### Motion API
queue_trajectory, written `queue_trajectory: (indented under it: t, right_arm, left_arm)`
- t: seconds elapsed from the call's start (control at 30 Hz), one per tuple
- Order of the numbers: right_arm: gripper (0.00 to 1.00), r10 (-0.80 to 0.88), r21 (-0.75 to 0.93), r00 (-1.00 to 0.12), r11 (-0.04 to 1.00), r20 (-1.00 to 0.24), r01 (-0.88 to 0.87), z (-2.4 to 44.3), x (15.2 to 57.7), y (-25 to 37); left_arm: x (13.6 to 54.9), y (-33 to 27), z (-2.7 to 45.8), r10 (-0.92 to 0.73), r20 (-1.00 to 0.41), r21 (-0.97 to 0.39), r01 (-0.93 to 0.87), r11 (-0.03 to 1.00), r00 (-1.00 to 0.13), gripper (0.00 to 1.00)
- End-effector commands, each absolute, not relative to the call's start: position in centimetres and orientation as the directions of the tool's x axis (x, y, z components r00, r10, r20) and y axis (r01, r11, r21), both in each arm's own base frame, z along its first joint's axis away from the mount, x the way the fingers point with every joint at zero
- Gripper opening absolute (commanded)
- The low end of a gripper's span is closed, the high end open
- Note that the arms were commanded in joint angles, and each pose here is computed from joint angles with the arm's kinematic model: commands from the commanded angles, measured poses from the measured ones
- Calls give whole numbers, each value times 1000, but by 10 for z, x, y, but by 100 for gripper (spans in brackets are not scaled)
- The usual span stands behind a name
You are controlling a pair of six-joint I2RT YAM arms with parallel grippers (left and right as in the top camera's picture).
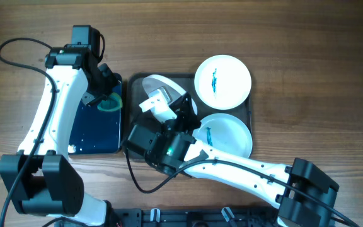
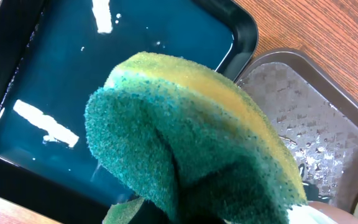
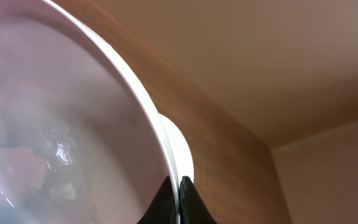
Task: Clean dirty plates on tray and stack at the side
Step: 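Lift the cleaned plate with the right gripper, tilting it up, then place the plate on the table right of the tray, release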
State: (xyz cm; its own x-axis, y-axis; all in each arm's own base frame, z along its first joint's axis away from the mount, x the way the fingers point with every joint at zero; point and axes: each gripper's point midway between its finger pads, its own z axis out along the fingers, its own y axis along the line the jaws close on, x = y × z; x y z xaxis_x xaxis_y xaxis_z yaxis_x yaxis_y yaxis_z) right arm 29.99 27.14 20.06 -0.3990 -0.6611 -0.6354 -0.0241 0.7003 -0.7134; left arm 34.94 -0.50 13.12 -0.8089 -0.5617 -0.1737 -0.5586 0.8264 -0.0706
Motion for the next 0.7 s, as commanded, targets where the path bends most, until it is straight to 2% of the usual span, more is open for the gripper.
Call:
queue_trajectory:
  t: [0.0, 0.2, 0.33, 0.4, 0.53, 0.6, 0.67]
  right_arm:
    - [4, -673, -728, -360, 685, -646, 27, 230, 302, 270]
    - [4, -724, -786, -316, 597, -614, 158, 265, 308, 271]
    - [4, -720, -778, -305, 611, -623, 147, 268, 311, 278]
    - [4, -729, -777, -301, 626, -615, 71, 255, 312, 285]
    - [4, -669, -687, -338, 722, -662, -82, 220, 309, 295]
    - [4, -593, -583, -407, 796, -695, -163, 197, 303, 298]
    - [4, -482, -460, -479, 871, -734, -171, 188, 301, 294]
  left_arm:
    - [350, -7, 135, -558, -177, -87, -551, 830, -811, 4]
    - [352, -7, 135, -558, -183, -92, -551, 830, -810, 4]
    - [352, -7, 135, -558, -184, -92, -551, 830, -809, 4]
    - [353, -7, 135, -561, -186, -95, -554, 827, -806, 4]
    - [354, -7, 135, -579, -187, -102, -571, 815, -793, 4]
    - [354, -7, 135, -579, -184, -104, -570, 815, -794, 4]
    - [353, -7, 135, -579, -183, -103, -570, 815, -794, 4]
